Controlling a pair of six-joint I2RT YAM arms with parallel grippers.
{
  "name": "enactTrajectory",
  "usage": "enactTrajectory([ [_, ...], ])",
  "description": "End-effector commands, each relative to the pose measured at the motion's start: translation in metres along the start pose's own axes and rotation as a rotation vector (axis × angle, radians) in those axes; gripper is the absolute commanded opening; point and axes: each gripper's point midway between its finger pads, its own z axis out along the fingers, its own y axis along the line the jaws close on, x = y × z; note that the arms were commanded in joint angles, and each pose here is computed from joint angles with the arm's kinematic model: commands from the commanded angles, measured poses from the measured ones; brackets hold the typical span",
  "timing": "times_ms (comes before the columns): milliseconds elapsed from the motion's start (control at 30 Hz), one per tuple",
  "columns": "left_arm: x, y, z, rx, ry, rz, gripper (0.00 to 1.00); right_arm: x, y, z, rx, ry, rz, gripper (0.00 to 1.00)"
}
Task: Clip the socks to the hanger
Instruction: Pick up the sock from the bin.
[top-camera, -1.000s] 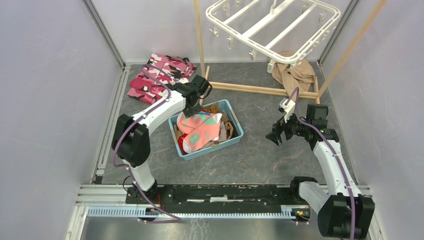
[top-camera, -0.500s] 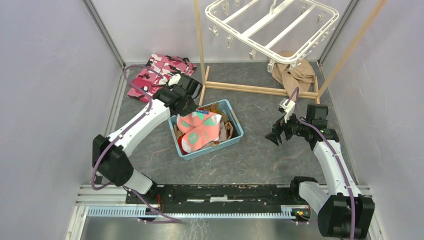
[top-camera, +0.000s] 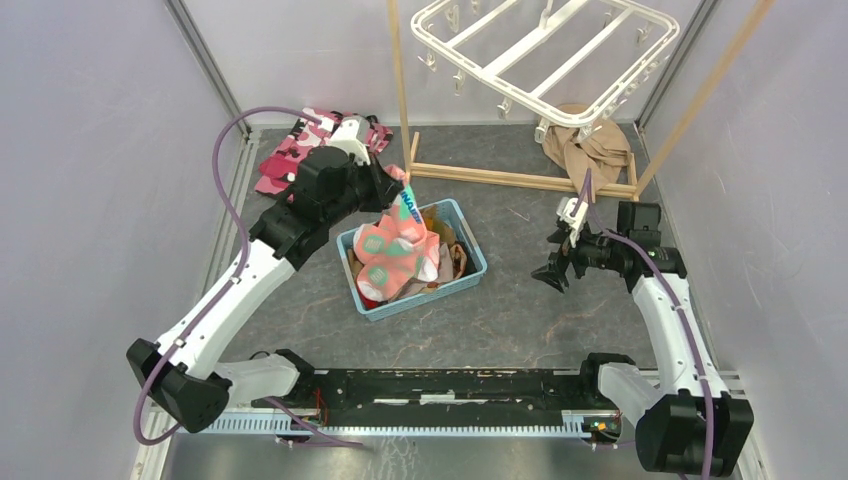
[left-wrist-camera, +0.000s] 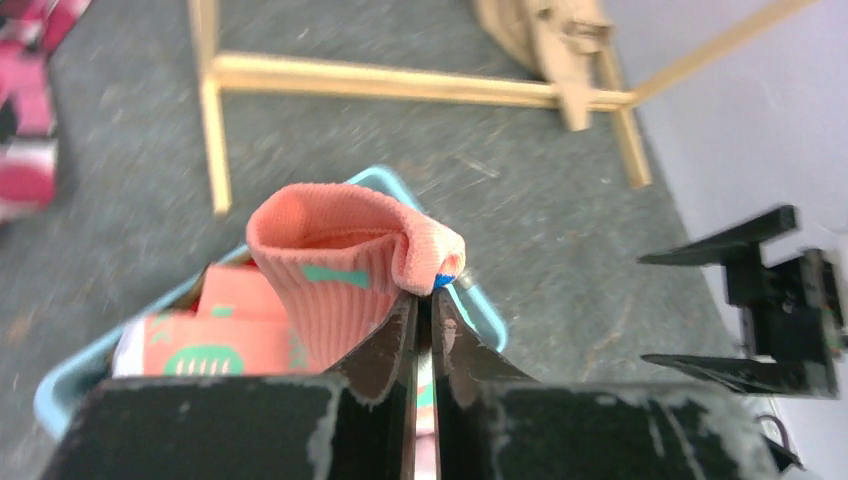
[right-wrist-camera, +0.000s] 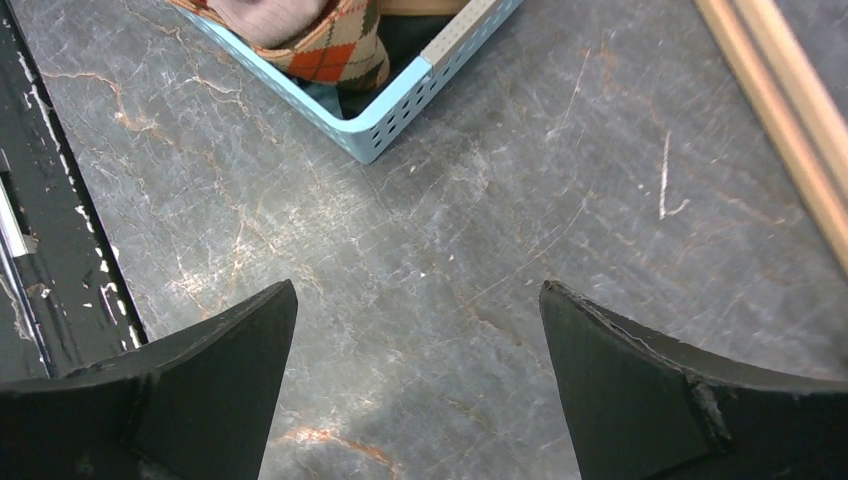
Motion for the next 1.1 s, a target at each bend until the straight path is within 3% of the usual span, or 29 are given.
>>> enactTrajectory([
  [0,-0.063,-0.077,-0.035,0.373,-0.211,0.271,0.02,-0.033,-0.002,-0.012,-0.007,-0.051,-0.139,0.98],
  [267,-0.093,-0.173,-0.111,0.935,-0.390,0.507,0.02,-0.074,0.017,-0.028,-0.026,-0.177,-0.328,0.98],
  [400,-0.096,-0.208,-0.134,1.150,-0.378,0.488,0.02,-0.090,0.031,-0.037,-0.047,-0.236,-0.429,0.98],
  [533,-0.072,-0.232,-0.142,1.357,-0.317,0.412,0.02,-0.114,0.039,-0.050,-0.041,-0.283,-0.481,0.98],
  [767,0.005,-0.240,-0.119,1.487,-0.089,0.391,0.02,-0.149,0.056,-0.066,-0.087,-0.369,-0.516,0.98],
  [933,0.038,-0.226,-0.109,1.464,-0.050,0.470,0.02,-0.155,0.077,-0.067,-0.200,-0.459,-0.508,0.98],
  [1067,0.055,-0.218,-0.105,1.462,-0.002,0.524,0.02,-0.154,0.074,-0.063,-0.208,-0.460,-0.508,0.98],
])
